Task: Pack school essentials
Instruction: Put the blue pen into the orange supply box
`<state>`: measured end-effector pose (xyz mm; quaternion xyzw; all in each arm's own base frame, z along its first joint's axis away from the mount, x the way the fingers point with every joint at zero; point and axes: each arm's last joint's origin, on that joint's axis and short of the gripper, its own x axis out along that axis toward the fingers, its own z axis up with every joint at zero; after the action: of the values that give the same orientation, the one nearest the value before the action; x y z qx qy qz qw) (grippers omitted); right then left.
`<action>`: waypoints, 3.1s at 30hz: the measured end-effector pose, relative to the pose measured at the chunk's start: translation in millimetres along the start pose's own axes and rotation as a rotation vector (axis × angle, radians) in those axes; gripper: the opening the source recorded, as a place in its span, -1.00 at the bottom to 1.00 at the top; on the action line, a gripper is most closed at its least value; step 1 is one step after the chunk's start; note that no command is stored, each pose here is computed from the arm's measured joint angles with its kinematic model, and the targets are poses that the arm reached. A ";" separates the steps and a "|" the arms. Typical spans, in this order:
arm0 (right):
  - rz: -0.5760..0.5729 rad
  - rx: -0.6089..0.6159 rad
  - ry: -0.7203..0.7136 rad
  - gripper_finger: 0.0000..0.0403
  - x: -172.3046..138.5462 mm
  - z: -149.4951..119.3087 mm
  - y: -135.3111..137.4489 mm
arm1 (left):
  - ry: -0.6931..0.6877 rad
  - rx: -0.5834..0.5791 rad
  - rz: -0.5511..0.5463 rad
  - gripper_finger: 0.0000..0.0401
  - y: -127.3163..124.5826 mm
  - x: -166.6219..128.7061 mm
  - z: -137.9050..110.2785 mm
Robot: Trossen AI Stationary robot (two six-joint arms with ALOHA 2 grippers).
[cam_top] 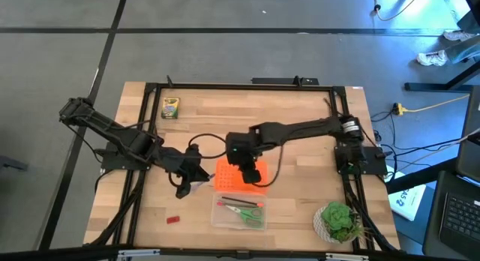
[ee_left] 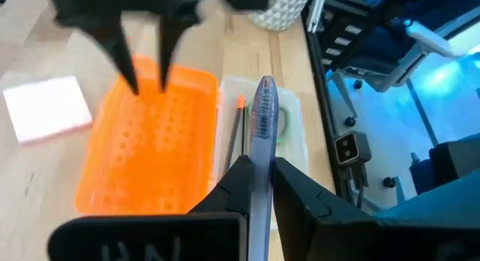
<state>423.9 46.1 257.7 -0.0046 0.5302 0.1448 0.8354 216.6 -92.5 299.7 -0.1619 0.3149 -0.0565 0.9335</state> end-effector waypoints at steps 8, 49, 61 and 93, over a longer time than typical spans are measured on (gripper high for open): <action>-0.053 0.020 -0.186 -0.52 -65.2 9.8 48.2 | -0.037 0.107 -0.045 -0.87 2.8 9.5 8.6; -0.161 0.057 -0.336 -0.52 -125.4 -0.6 74.5 | 0.074 0.223 -0.135 -0.87 10.6 158.1 -26.9; -0.161 0.056 -0.336 -0.52 -124.9 -0.5 74.5 | 0.112 0.247 -0.104 -0.87 13.9 161.7 -32.7; -0.150 0.056 -0.340 -0.52 -124.9 0.1 74.8 | 0.119 0.247 -0.022 -0.60 18.1 163.4 -35.3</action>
<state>356.1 88.2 379.4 0.0035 0.3832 0.0660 0.9213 325.2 -118.8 174.0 -0.0455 0.3583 -0.1148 0.9254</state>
